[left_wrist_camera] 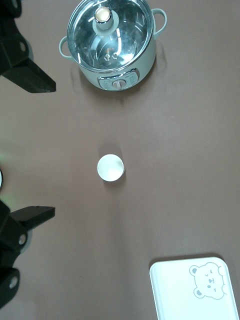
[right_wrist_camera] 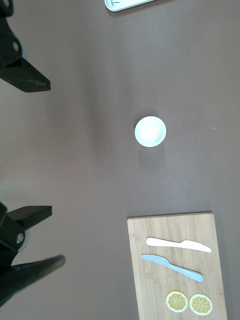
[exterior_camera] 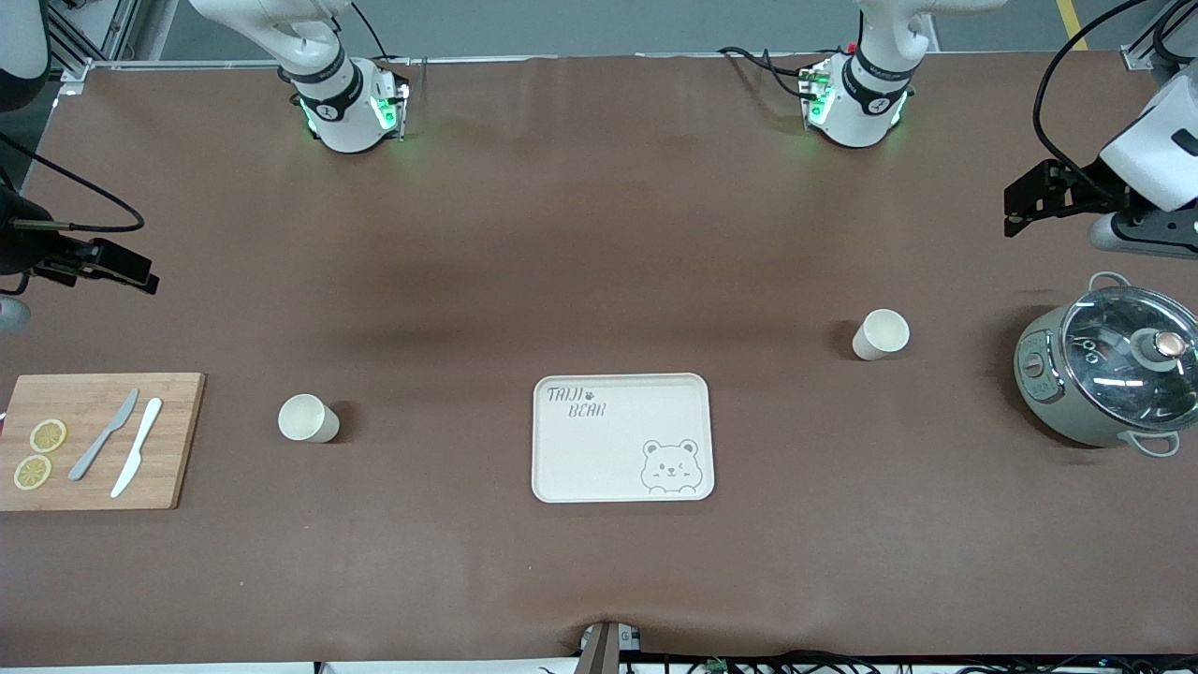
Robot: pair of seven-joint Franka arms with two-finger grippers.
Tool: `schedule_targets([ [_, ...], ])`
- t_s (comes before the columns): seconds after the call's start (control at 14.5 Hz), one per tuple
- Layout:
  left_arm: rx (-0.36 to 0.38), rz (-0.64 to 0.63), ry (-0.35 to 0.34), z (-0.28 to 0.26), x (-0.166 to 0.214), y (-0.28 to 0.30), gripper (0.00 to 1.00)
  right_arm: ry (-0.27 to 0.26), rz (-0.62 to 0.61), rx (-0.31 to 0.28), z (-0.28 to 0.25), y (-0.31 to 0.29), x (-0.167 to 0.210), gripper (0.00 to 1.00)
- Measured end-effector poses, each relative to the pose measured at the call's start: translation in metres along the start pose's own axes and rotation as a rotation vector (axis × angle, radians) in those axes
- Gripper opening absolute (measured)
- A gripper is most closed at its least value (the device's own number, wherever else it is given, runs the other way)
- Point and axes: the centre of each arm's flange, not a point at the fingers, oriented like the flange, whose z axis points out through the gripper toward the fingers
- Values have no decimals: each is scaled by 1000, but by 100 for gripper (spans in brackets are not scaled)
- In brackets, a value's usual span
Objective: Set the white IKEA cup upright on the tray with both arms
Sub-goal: 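Reach the right gripper to one white cup while the left gripper reaches the other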
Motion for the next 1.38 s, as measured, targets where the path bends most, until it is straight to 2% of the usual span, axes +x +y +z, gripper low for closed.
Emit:
schedule_targets([
  [0.34, -1, 1, -23, 12, 5, -1, 100, -1, 4, 0, 1, 2, 0, 100],
  [0.48, -1, 5, -41, 37, 12, 0, 100, -2, 9, 0, 1, 5, 1, 100],
  [0.69, -1, 8, -30, 92, 25, 0, 100, -3, 16, 0, 2, 8, 1, 100],
  [0.96, 1, 17, 32, 170, 32, 4, 100, -5, 16, 0, 3, 8, 1, 100],
  [1.38, 0, 14, 116, 259, 15, 3, 100, 5, 14, 1, 5, 7, 3, 100],
])
